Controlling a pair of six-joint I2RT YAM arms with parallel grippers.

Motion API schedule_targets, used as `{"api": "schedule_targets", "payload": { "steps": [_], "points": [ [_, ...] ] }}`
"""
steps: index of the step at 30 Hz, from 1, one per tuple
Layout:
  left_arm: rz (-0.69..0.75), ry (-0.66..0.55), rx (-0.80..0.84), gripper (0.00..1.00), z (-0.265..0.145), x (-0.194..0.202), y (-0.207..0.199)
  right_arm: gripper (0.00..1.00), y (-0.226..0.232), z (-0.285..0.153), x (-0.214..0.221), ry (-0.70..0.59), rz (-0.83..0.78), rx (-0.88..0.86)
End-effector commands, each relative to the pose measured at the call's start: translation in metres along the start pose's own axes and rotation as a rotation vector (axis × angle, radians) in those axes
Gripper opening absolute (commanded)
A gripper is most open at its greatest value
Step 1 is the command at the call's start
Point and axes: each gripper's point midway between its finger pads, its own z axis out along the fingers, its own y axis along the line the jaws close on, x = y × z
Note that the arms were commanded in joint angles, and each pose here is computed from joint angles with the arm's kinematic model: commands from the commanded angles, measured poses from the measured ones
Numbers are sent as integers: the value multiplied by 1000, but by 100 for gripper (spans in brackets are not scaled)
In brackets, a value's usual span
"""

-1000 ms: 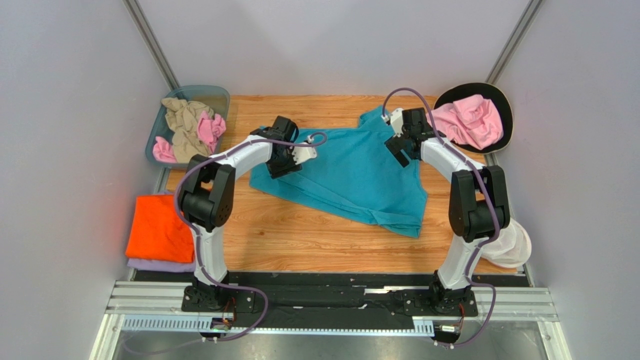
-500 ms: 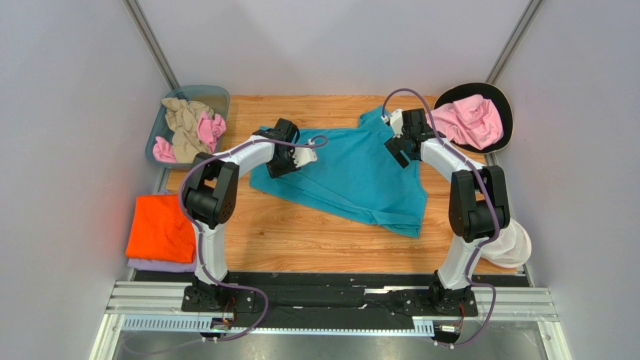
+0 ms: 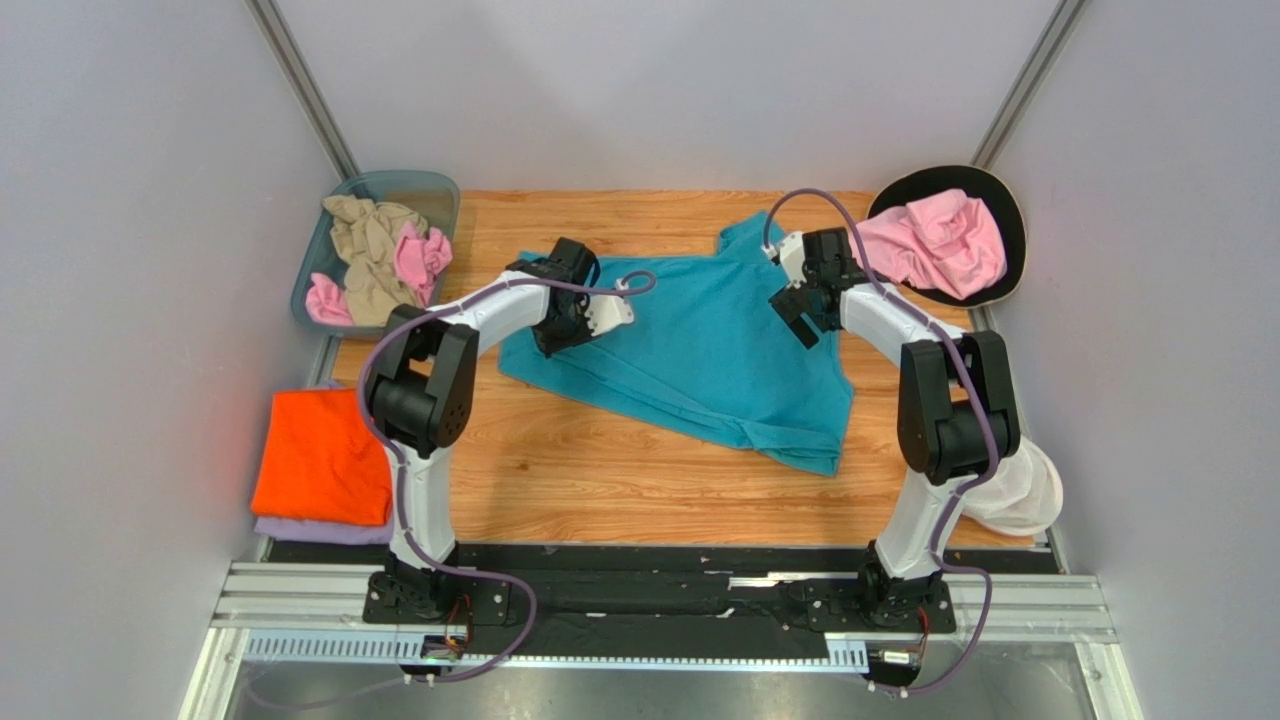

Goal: Fold and stack the t-shirts
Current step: Flatten the tshirt out

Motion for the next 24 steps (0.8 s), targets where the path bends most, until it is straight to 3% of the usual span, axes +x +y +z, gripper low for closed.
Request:
{"api": "schedule_targets", "payload": {
  "steps": [1,8,24],
  "points": [
    [-56,-63,-71,0,-49,-9,14,98,-10,-19,-13,-61,34,31],
    [-65,-57,-94,0,-93,4,-6,97,-10,-26,-3,-52,32,40],
    [-66,15,-69,0,-146,56,-107,97,-6,-57,19,-35,3,22]
  ]
}}
